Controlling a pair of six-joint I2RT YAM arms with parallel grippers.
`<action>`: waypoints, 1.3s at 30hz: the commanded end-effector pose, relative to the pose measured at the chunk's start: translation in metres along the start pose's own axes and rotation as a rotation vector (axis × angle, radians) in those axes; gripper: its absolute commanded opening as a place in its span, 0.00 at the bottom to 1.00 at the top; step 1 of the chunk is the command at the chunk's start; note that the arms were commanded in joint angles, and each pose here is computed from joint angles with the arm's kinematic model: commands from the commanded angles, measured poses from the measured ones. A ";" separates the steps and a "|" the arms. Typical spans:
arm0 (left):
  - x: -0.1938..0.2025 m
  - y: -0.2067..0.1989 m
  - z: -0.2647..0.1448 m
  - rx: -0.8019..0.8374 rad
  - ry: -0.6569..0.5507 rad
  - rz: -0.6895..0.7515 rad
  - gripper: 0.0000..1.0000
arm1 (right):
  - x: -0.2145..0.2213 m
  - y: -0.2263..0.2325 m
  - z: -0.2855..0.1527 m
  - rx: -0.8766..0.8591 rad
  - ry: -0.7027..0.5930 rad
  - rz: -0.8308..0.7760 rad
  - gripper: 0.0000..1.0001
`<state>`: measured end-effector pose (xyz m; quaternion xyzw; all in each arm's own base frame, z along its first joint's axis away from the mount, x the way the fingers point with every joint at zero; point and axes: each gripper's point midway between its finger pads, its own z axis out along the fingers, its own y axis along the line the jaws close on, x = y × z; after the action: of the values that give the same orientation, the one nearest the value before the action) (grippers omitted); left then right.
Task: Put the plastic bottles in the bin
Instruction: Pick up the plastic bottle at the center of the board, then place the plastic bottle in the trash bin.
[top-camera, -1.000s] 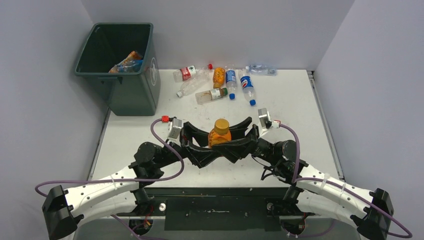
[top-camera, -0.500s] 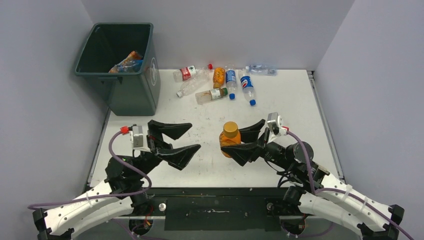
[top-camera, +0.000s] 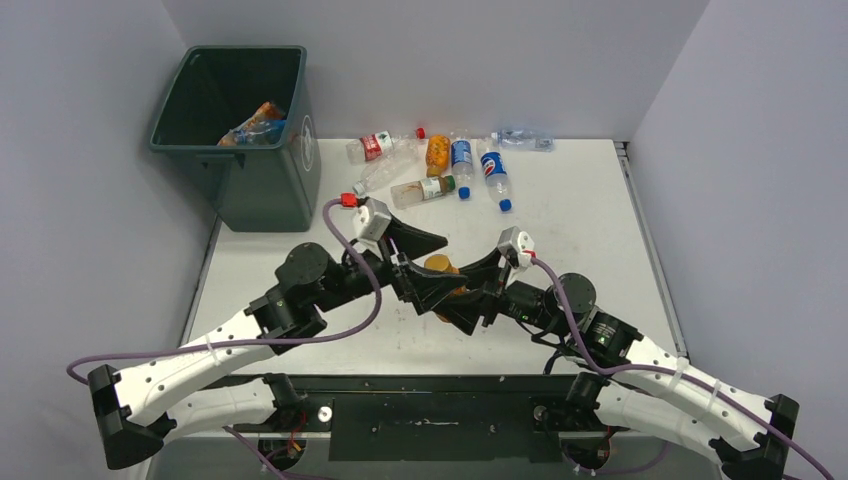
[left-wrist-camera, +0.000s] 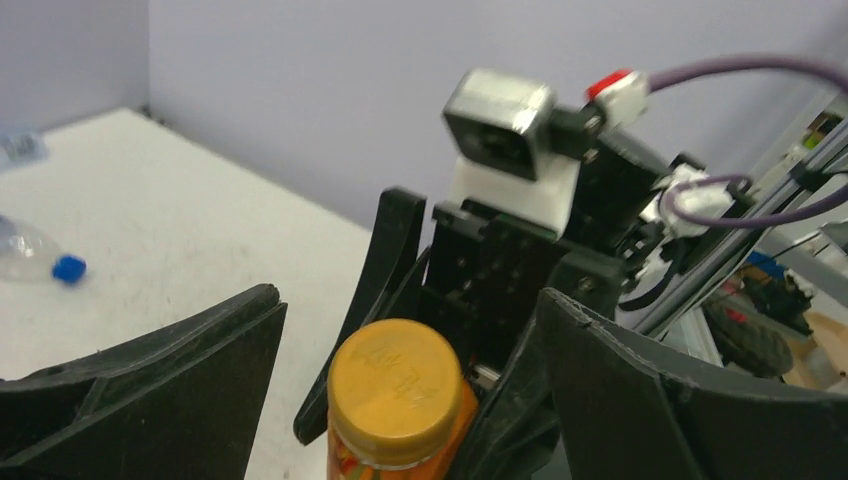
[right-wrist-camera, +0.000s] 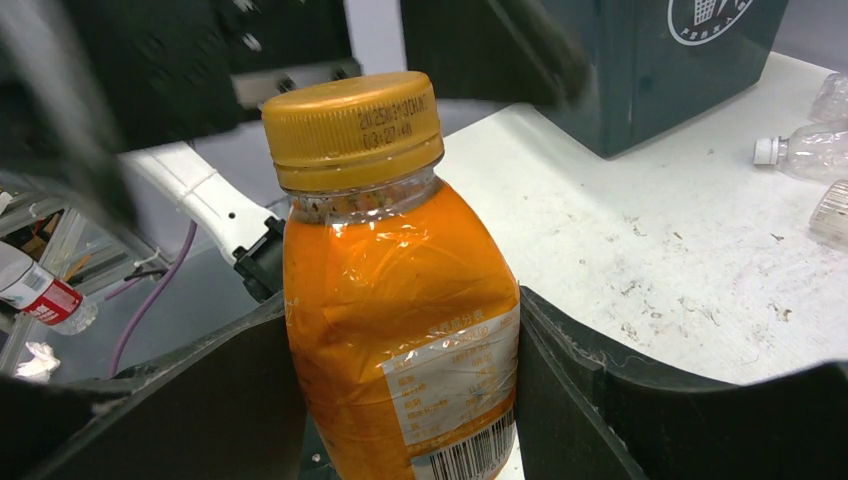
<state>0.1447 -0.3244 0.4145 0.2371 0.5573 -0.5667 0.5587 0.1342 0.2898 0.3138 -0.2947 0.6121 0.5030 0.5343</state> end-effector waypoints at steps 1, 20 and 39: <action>0.012 -0.003 -0.001 0.018 0.056 -0.035 0.91 | -0.021 0.015 0.002 -0.061 -0.067 -0.018 0.05; -0.038 0.034 -0.010 -0.188 -0.040 0.136 0.00 | -0.030 0.015 -0.014 -0.027 -0.078 -0.032 0.90; -0.331 0.233 -0.123 -0.989 -0.845 0.485 0.00 | -0.008 -0.066 -0.060 0.406 -0.191 -0.032 0.90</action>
<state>0.3705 -0.0812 0.5677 -0.0991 0.4756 -0.2196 0.8460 0.1596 0.2217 0.2902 -0.1807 0.6429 0.4131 0.6192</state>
